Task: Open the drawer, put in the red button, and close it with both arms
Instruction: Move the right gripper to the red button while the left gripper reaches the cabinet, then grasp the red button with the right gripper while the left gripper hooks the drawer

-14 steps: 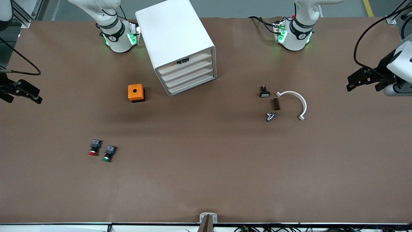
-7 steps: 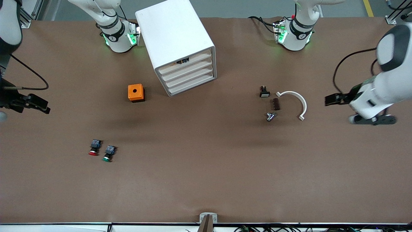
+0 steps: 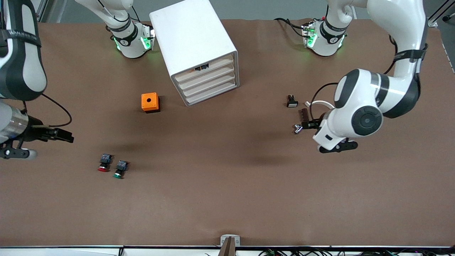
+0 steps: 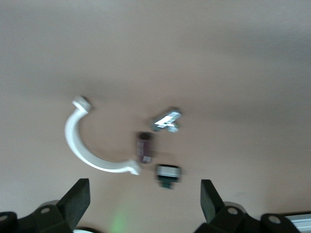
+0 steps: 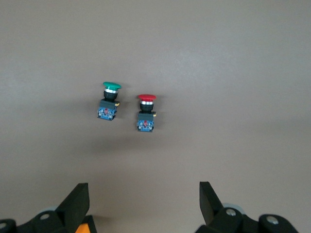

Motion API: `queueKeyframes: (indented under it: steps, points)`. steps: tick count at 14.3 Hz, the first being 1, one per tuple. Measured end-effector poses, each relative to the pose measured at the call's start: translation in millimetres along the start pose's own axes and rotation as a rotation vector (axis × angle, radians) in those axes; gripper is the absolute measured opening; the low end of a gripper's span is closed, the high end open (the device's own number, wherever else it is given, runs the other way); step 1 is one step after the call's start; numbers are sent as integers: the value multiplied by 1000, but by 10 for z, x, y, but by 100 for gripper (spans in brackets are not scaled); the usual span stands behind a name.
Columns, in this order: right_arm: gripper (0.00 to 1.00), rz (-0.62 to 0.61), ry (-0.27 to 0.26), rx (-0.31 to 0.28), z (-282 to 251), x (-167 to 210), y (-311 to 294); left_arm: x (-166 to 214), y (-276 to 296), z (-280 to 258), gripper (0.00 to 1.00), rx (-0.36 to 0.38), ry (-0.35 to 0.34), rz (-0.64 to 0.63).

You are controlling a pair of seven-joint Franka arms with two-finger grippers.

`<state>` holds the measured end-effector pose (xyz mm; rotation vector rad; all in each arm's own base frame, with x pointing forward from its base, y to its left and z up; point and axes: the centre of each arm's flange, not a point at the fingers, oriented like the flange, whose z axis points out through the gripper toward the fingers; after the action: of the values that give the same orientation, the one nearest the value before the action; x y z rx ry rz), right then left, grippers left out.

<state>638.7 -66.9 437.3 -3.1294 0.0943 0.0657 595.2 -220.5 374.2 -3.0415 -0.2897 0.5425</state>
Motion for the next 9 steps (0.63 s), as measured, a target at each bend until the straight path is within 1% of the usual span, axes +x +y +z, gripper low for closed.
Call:
queueKeyframes:
  steps: [3, 5, 7, 9]
  points:
    - [100, 5, -7, 14, 467, 164, 18, -140, 523, -27, 100, -113, -69, -213]
    - [100, 11, -24, 25, 858, 254, 32, -249, 860, -55, 100, -167, -126, -345]
    - [100, 13, -38, 31, 1247, 323, 40, -360, 1128, 2, 100, -206, -226, -507]
    - [100, 17, -56, 37, 1636, 361, 51, -441, 1330, 100, 100, -220, -330, -661]
